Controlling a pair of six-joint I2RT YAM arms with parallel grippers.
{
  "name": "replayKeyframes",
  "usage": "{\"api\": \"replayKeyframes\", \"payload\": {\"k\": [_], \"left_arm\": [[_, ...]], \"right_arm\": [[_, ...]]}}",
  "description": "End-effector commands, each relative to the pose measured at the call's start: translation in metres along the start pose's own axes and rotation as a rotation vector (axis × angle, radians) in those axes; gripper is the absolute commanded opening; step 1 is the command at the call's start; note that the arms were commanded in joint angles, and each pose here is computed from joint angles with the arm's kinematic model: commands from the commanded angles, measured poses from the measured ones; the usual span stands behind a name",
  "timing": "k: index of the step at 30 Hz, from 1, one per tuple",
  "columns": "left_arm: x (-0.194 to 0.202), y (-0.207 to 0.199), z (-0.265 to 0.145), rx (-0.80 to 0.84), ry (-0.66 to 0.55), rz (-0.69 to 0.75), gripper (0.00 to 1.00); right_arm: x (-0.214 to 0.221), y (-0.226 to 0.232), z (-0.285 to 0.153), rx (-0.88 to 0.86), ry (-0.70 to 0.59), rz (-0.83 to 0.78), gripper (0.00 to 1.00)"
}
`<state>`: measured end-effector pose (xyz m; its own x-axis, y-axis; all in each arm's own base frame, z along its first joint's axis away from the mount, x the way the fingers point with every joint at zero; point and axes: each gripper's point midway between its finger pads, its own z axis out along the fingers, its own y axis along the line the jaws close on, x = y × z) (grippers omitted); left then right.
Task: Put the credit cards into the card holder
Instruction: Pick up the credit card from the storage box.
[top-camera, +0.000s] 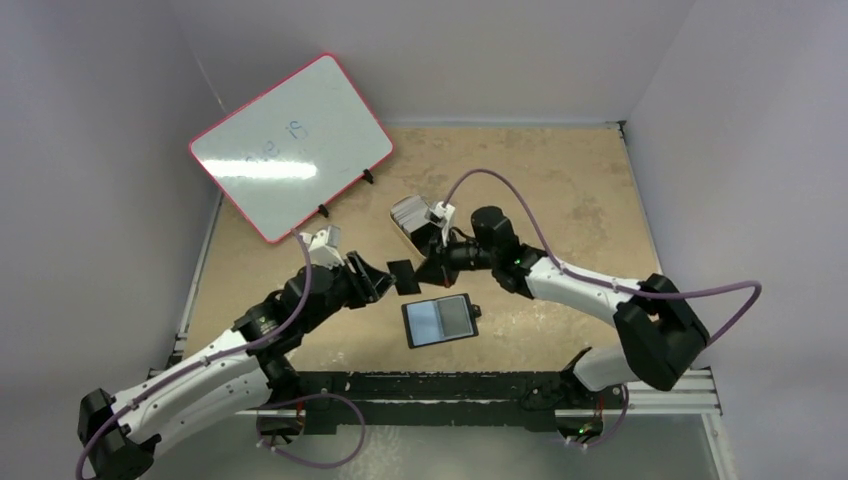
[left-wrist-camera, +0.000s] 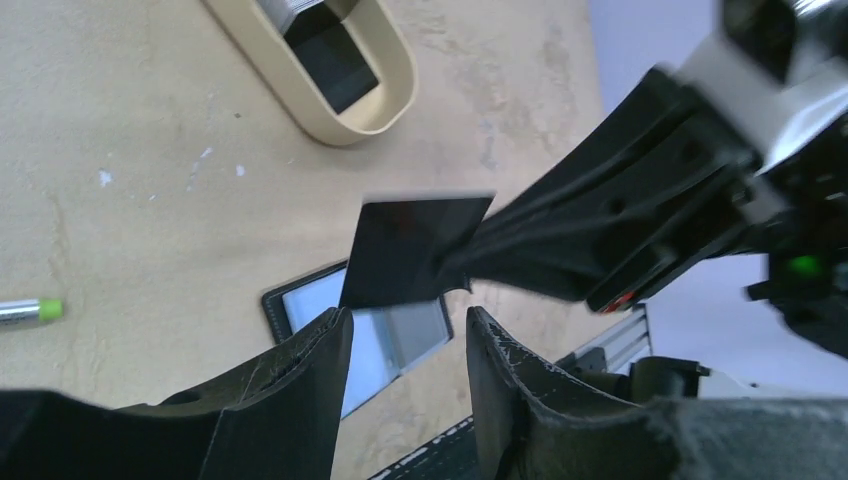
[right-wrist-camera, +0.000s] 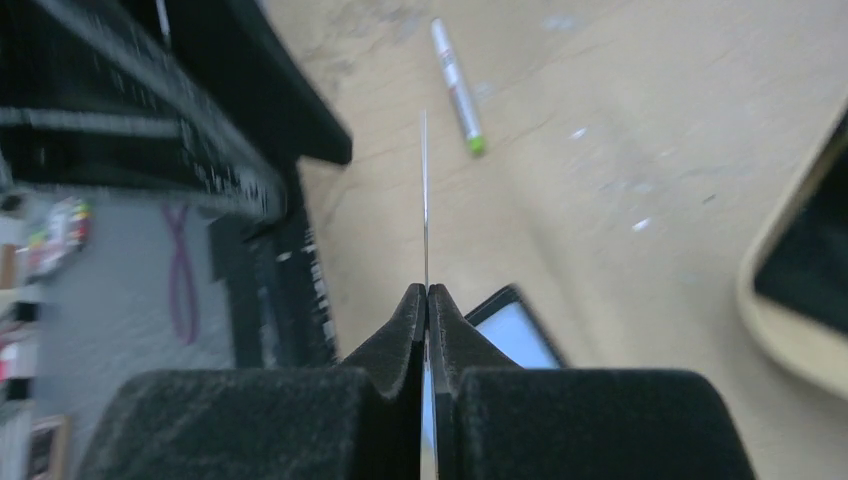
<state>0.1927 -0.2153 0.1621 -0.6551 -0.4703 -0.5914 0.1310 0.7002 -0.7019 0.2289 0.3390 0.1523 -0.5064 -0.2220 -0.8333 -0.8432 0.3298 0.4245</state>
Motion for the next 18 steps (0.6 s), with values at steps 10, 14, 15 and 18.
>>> {"api": "replayKeyframes", "payload": {"k": [10, 14, 15, 18], "left_arm": [[-0.02, -0.067, -0.02, 0.299, -0.03, 0.004, 0.46], [-0.017, -0.076, -0.027, 0.36, -0.014, -0.006, 0.39], [-0.016, -0.075, -0.028, 0.358, -0.012, -0.009, 0.35], [-0.015, -0.071, -0.031, 0.357, -0.014, -0.02, 0.18]], "right_arm": [[-0.031, 0.102, -0.048, -0.368, -0.264, 0.121, 0.0], [-0.036, 0.106, -0.05, -0.387, -0.307, 0.133, 0.0], [-0.037, 0.105, -0.05, -0.38, -0.313, 0.139, 0.0], [-0.038, 0.095, -0.048, -0.328, -0.336, 0.156, 0.0]]}}
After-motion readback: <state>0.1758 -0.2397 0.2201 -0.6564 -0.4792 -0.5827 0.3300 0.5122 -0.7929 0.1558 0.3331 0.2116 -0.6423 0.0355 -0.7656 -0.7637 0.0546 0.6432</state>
